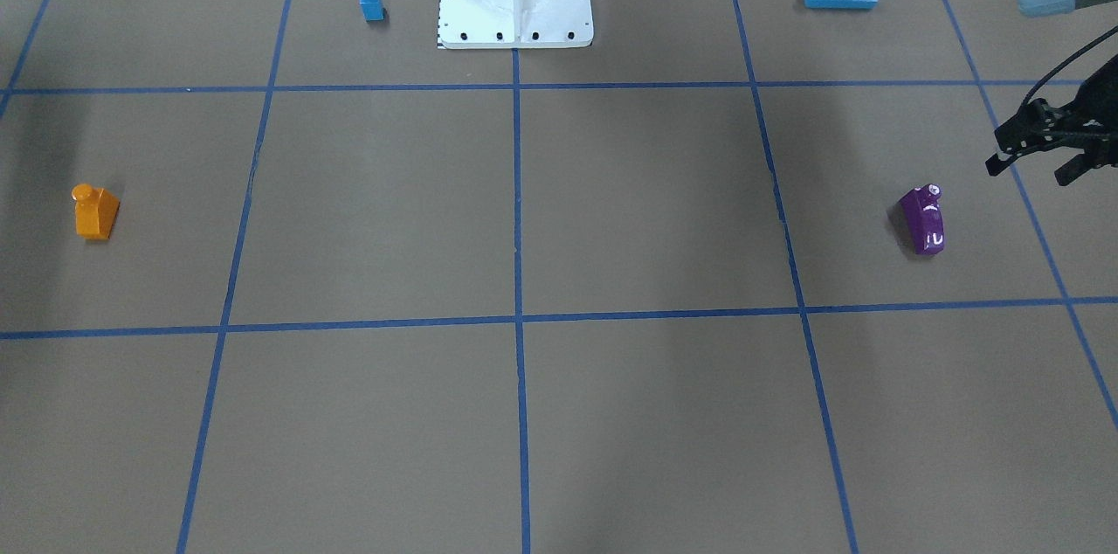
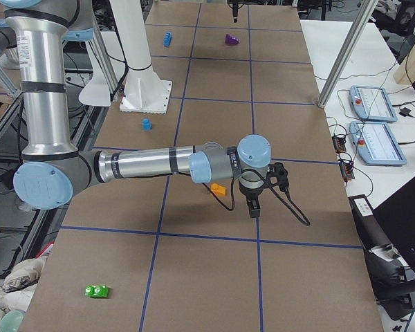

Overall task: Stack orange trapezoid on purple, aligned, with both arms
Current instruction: 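Lower the left gripper onto the purple trapezoid and close on it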

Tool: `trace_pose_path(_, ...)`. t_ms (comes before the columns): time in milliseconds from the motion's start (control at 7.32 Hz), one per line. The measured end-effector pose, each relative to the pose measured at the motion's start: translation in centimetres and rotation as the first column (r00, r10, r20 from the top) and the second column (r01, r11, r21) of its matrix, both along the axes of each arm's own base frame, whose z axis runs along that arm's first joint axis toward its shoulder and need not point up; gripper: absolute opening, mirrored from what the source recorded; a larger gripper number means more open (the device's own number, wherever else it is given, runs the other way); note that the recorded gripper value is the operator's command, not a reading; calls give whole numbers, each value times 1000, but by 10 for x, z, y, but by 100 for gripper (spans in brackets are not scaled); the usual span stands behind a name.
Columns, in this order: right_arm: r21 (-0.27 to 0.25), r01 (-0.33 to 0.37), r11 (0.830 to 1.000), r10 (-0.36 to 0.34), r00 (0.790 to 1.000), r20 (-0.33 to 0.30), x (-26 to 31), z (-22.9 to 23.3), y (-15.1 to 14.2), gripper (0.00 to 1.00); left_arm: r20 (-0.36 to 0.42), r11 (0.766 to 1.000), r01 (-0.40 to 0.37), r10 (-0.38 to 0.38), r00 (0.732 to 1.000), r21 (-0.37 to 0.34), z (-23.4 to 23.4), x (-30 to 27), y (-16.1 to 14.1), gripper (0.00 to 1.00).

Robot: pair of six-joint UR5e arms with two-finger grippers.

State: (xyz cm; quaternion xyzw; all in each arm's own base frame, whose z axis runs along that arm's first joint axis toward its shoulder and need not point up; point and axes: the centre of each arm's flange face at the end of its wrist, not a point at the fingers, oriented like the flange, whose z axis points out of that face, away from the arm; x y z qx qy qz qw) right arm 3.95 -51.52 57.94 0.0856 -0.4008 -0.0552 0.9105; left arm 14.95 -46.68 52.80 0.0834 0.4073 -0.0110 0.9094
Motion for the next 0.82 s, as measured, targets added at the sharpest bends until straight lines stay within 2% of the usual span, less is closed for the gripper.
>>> trace_pose_path(410, 1, 1, 1000, -1, 1000, 4, 0, -1, 0, 100, 22, 999, 42, -43, 999, 27, 52, 52, 20, 100)
trace_pose_path(820, -2, 1, 1000, -1, 1000, 8, -1, -1, 0, 100, 25, 999, 18, -19, 999, 28, 69, 70, 29, 100)
